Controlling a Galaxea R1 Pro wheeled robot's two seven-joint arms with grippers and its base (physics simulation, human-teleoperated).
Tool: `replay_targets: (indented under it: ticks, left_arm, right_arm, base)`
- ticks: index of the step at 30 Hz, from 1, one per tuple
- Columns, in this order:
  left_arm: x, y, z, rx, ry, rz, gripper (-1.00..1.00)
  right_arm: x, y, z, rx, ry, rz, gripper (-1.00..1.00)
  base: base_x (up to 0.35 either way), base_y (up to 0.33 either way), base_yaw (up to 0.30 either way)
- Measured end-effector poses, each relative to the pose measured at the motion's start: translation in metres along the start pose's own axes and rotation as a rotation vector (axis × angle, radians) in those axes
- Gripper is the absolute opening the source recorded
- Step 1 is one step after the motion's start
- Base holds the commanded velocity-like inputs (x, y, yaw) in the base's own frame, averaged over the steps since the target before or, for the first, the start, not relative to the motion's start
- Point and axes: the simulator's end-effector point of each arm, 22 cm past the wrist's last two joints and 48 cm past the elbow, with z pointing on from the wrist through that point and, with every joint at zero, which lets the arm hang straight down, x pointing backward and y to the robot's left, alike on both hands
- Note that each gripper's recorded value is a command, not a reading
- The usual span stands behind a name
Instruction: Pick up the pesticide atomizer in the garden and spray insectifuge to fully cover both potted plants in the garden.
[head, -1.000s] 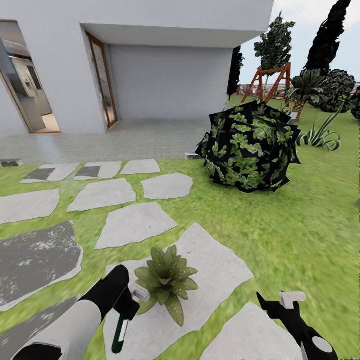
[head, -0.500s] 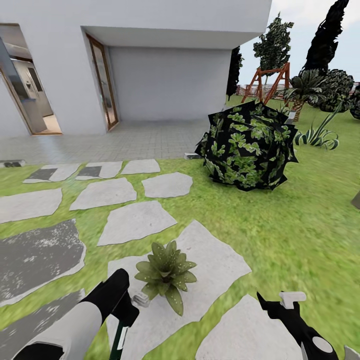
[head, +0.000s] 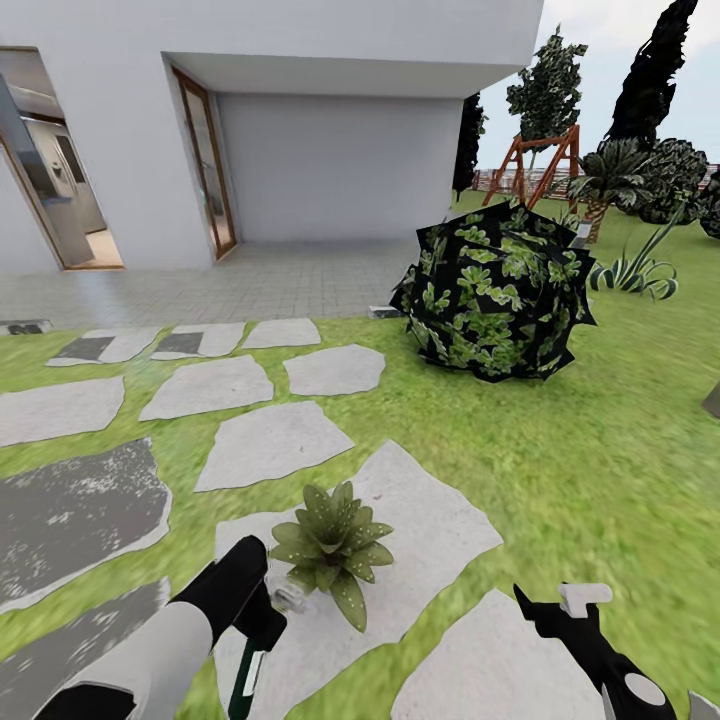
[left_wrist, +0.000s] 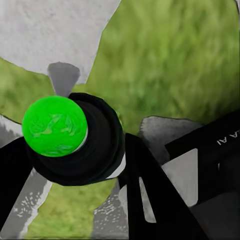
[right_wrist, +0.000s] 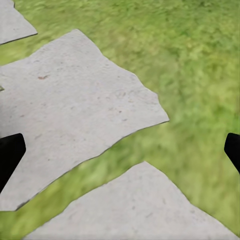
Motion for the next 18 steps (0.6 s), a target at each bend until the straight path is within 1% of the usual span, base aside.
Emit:
replay_targets:
  ticks: [1, 4, 8, 13, 18]
  left_arm:
    - [0.003, 0.004, 0.001, -0.004, 0.005, -0.005, -1.00]
    - [0.018, 0.030, 0.002, -0.032, 0.022, -0.029, -1.00]
    - [0.023, 0.038, 0.002, -0.036, 0.027, -0.045, -1.00]
    - [0.023, 0.039, 0.002, -0.035, 0.027, -0.046, -1.00]
    - [0.029, 0.037, 0.006, -0.029, 0.043, -0.047, -1.00]
  right_arm:
    - [0.000, 0.000, 0.000, 0.000, 0.000, 0.000, 1.00]
    - [0.000, 0.000, 0.000, 0.000, -0.001, 0.000, 1.00]
    - [0.000, 0.000, 0.000, 0.001, -0.001, 0.000, 1.00]
    - [0.000, -0.001, 0.000, 0.001, 0.000, 0.000, 1.00]
    - [0.000, -0.001, 0.000, 0.001, 0.000, 0.000, 1.00]
  base:
    - [0.000, 0.000, 0.000]
    - [0.000, 0.000, 0.000]
    - [0.000, 0.000, -0.026]
    - [0.000, 0.000, -0.241]
    - [0.000, 0.015, -0.292]
